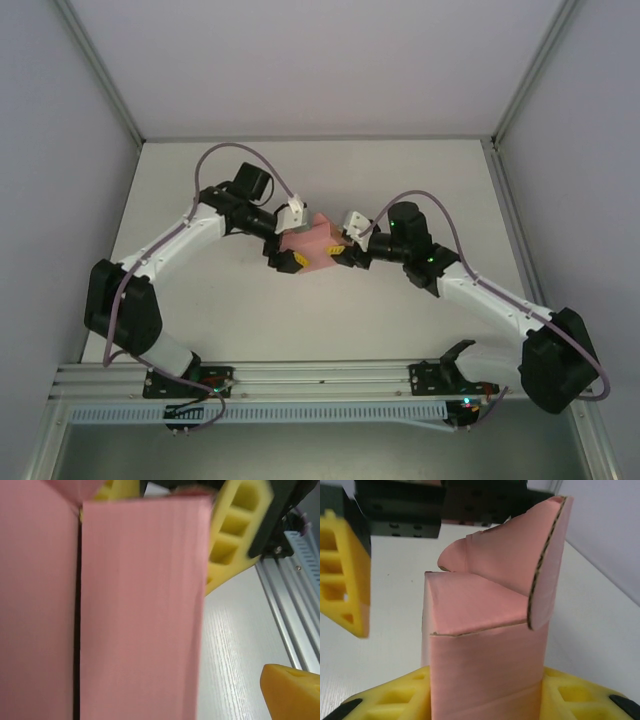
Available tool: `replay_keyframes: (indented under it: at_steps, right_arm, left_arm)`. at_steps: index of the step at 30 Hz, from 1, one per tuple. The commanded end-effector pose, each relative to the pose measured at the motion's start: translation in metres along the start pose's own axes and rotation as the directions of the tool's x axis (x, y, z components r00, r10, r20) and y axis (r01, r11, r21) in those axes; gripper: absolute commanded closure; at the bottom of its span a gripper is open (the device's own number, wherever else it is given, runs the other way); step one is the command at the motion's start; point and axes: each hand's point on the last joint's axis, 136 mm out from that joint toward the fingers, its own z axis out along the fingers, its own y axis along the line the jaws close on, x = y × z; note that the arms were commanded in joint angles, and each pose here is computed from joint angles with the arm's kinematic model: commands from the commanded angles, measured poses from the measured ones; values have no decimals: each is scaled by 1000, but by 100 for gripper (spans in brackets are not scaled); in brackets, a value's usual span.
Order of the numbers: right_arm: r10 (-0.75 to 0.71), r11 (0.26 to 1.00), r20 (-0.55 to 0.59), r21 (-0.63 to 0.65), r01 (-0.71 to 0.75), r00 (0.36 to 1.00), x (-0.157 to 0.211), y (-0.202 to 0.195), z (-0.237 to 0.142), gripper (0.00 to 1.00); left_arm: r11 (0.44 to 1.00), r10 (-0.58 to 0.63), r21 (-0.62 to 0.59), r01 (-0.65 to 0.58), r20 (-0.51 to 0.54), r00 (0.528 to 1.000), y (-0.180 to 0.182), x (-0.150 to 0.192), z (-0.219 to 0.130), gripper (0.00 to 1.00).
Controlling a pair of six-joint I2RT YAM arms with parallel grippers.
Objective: Assemble paper box
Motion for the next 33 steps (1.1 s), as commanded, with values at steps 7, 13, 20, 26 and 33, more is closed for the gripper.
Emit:
replay_keyframes:
  at_steps: [7,13,20,26,33]
  right_arm:
    - [-59,998,46,8,58,997,-15,-1,-10,55]
    - [-38,998,29,59,36,999,-8,-9,-13,37]
    - [100,962,41,251,-107,994,2,-34,-25,15]
    - [445,644,272,565,-516,853,0,-89,-79,0]
    - [753,462,128,595,-658,645,50,-64,-76,1]
  left_arm:
    - [995,-8,-103,4,-38,999,10,2,-11,33]
    - [985,-37,-174,24,-74,997,21,6,-14,47]
    - [973,-102,-223,58,-193,976,30,25,0,60]
    - [975,-138,-209,71,-325,936,20,34,20,60]
    - [978,-184,-185,96,-548,816,9,75,54,60]
